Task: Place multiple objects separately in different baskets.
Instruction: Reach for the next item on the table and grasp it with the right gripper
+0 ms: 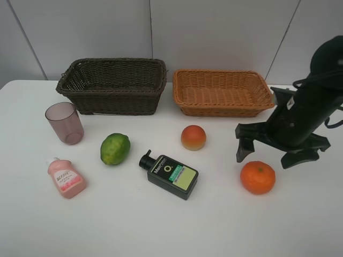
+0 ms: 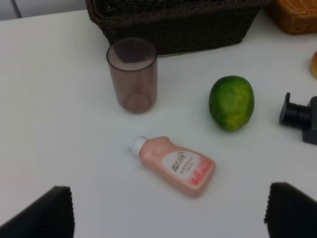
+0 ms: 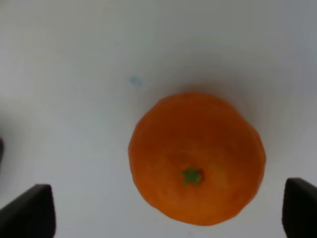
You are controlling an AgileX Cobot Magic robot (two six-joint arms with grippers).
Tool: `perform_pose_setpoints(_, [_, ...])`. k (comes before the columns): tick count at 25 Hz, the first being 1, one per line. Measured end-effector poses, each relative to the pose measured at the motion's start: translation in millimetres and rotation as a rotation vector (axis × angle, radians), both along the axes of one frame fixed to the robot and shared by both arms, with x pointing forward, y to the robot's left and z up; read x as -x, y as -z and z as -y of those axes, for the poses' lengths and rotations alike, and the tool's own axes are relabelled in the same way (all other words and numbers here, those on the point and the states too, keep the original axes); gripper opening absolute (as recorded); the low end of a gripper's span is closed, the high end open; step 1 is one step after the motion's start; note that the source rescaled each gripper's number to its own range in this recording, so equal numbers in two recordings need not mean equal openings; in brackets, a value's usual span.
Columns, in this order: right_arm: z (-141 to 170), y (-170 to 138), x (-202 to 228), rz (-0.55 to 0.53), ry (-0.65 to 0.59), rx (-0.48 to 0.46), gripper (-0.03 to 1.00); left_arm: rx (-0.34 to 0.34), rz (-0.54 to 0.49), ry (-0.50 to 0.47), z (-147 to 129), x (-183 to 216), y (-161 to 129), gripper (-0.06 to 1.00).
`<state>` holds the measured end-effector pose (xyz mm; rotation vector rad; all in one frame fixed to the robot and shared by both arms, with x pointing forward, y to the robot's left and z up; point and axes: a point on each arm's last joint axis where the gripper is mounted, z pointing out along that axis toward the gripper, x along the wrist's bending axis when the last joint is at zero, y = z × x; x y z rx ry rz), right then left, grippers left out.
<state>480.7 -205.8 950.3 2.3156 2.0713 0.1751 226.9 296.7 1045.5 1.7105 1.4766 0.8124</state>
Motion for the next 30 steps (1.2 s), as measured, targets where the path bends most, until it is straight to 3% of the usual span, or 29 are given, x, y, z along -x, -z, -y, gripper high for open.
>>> perform_pose_setpoints(21, [-3, 54, -3, -0.098, 0.127, 0.042, 1.0, 0.0, 0.0, 0.0, 0, 0, 0, 1.0])
perform_pose_setpoints(30, [-4, 56, -7, -0.054, 0.131, 0.021, 1.0, 0.0, 0.0, 0.0, 0, 0, 0, 1.0])
